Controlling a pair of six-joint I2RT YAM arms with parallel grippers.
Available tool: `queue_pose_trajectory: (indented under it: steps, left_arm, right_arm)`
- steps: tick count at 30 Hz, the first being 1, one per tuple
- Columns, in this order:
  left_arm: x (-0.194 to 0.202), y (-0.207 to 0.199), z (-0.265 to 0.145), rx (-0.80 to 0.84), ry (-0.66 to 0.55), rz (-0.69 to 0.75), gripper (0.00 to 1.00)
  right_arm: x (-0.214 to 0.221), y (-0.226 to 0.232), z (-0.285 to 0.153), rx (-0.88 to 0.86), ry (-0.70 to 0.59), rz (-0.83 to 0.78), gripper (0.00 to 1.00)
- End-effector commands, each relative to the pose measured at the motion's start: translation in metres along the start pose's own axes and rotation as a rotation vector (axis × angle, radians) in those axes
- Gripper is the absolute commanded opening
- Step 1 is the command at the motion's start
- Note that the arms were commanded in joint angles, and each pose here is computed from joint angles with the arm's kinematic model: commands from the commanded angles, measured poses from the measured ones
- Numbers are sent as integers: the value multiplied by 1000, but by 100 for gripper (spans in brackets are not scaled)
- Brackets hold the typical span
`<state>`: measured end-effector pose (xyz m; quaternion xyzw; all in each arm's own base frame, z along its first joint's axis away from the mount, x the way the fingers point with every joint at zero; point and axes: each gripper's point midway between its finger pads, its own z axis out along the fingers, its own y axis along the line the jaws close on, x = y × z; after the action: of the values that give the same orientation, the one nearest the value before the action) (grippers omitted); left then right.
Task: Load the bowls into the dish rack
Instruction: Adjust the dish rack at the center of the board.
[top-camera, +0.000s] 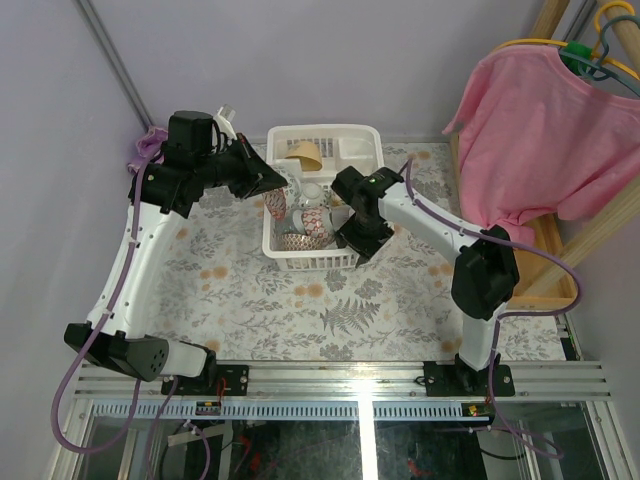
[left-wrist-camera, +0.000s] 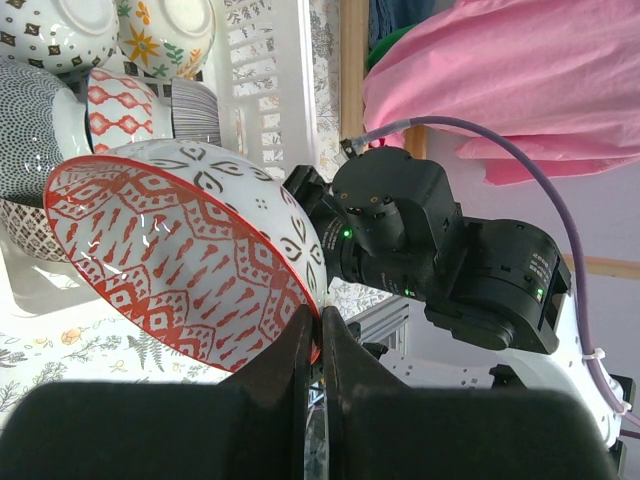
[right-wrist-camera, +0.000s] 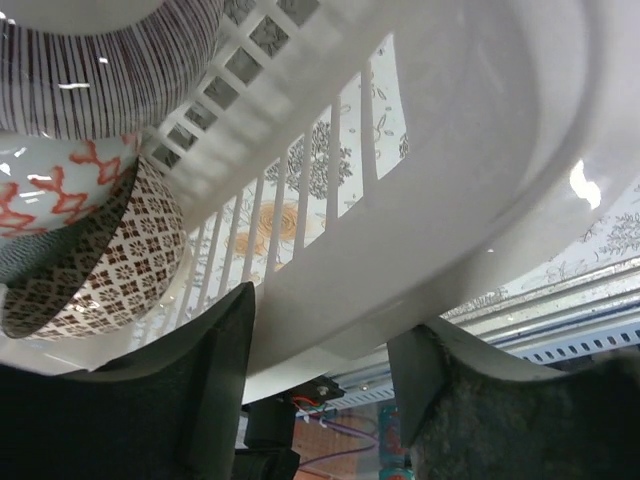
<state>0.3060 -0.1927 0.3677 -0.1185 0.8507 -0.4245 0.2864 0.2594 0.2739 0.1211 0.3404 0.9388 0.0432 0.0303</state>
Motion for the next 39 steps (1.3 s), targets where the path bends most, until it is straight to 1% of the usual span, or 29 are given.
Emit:
queue_pose_trajectory:
  steps: [1,2,3,6,13,15,19,22,27,31,33,35,39]
  left_arm:
    - [9,-14,-10,60,49,-31,0]
    - [9,-13,-9,60,51,-33,0]
    - [9,-14,-10,60,48,-32,0]
    - [9,-14,-10,60,48,-35,0]
    - [9,-15,-11,57,48,-35,0]
    - [8,-16,-11,60,51,-36,0]
    - [8,-16,-9,61,58,-38,0]
    - [9,-15,-9,62,63,-39,0]
    - [12,-14,-8,64,73,-41,0]
    - [13,-13,-6,65,82,-46,0]
    - [13,-14,-5,69,88,-46,0]
    - [14,-14,-2,73,96,-46,0]
    - [21,-21,5,98,127,-42,0]
  right_arm:
    - [-9,-10,-5,22,-75,-146,49]
    - [-10,-11,-6,23,-79,-152,45]
    - [-11,-11,-6,23,-84,-159,39]
    - [-14,-10,-7,24,-101,-183,30]
    - [-31,-13,-14,60,-172,-304,21]
    - [-35,-18,-14,73,-185,-337,16]
    - [-48,-27,-13,76,-210,-420,9]
    - [-61,-30,-14,81,-249,-514,8]
    - [-90,-28,-25,122,-376,-731,8]
    - [-108,-24,-32,133,-469,-845,8]
    - [-119,-23,-35,142,-528,-881,8]
    - [-127,-29,-34,169,-553,-916,8]
    - [-144,-30,-35,152,-627,-955,8]
